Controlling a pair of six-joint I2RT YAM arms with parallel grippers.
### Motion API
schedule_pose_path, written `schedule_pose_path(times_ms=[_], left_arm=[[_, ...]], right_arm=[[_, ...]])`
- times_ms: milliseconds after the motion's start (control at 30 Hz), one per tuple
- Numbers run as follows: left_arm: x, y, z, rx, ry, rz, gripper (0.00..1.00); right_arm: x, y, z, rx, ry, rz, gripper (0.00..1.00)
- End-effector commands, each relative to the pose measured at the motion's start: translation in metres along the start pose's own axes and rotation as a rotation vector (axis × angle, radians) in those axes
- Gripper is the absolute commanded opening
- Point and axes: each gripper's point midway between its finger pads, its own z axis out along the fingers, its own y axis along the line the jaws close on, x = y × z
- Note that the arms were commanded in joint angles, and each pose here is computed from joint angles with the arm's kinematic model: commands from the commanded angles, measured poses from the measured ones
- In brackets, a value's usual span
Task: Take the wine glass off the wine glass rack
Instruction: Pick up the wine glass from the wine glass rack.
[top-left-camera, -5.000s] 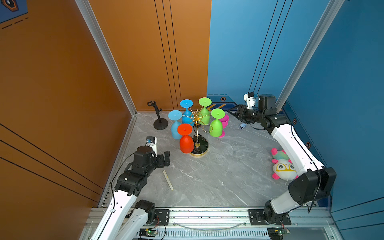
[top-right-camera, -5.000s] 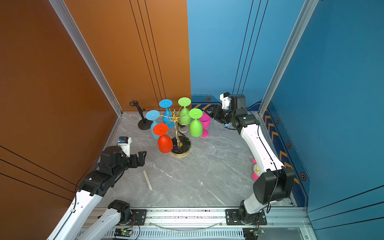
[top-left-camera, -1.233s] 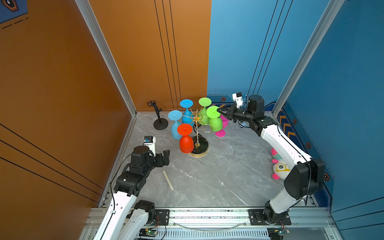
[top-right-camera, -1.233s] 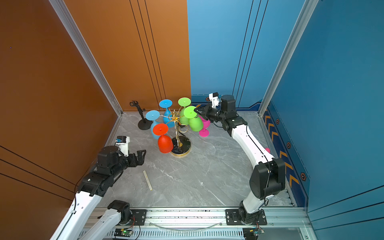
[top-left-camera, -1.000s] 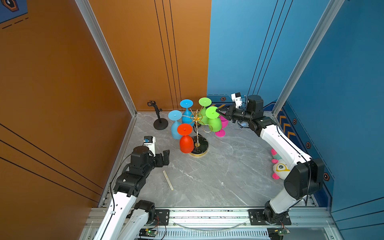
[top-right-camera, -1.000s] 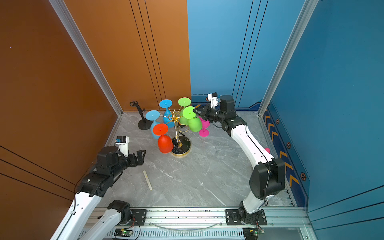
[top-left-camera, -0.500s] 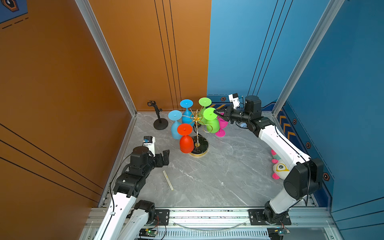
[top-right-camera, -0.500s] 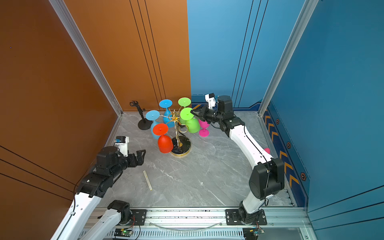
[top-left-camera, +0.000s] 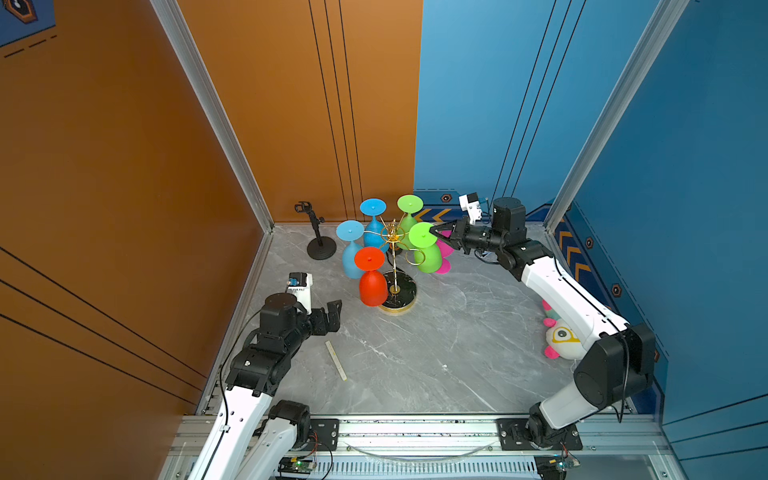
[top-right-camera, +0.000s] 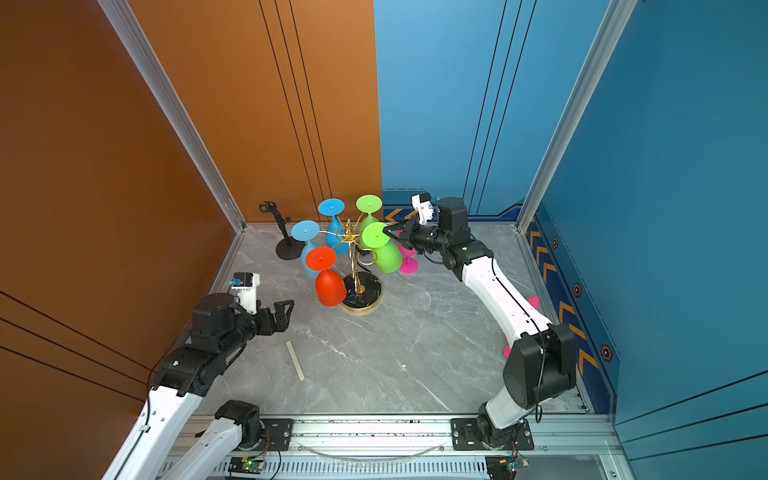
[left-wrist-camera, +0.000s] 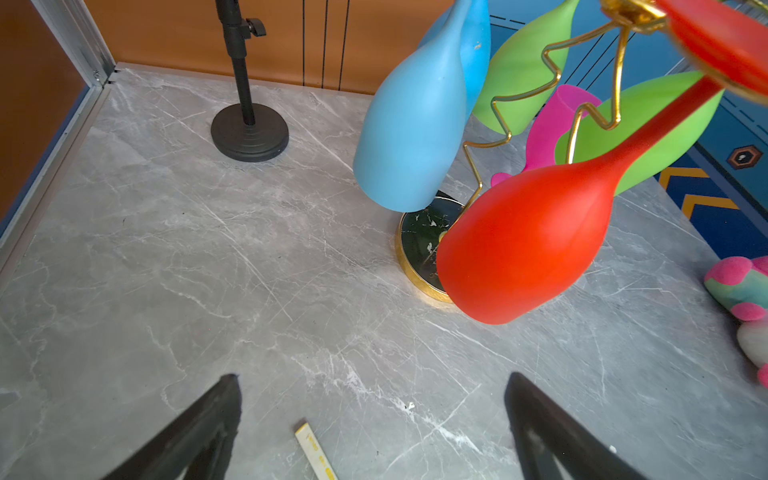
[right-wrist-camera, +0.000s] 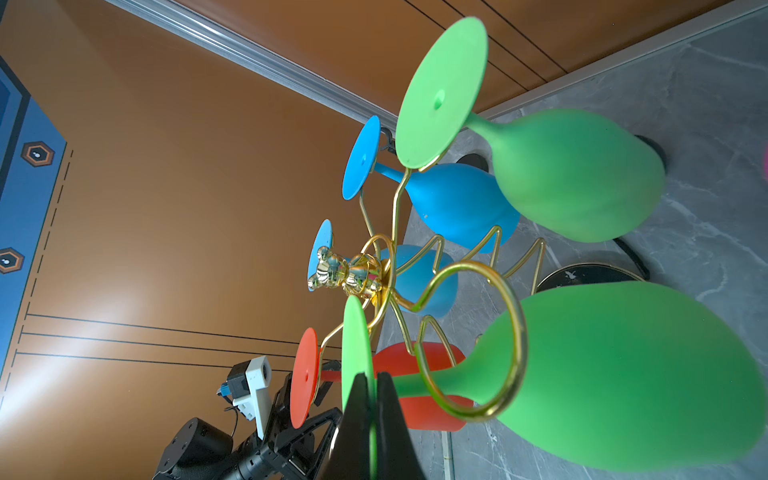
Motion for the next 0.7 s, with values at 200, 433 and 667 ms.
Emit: schedule_pose_path(times_ms=[200,433,667], left_arm=[[0.004,-0.028,-0.001,0.148,0.002,0.023,1.00],[0.011,-0.059,-0.008,0.290,0.029,0.071,1.00],[0.017,-0.099,-0.023,0.516,0.079,0.065,0.98]], right_arm=[[0.014,0.018,-0.036,-0.016,-0.037,-0.075,0.00],[0.037,0.009,-0.070,0.052,-0.054,-0.116,0.00],[0.063,-0.009,-0.091,0.107,-0.030,-0.146,0.00]])
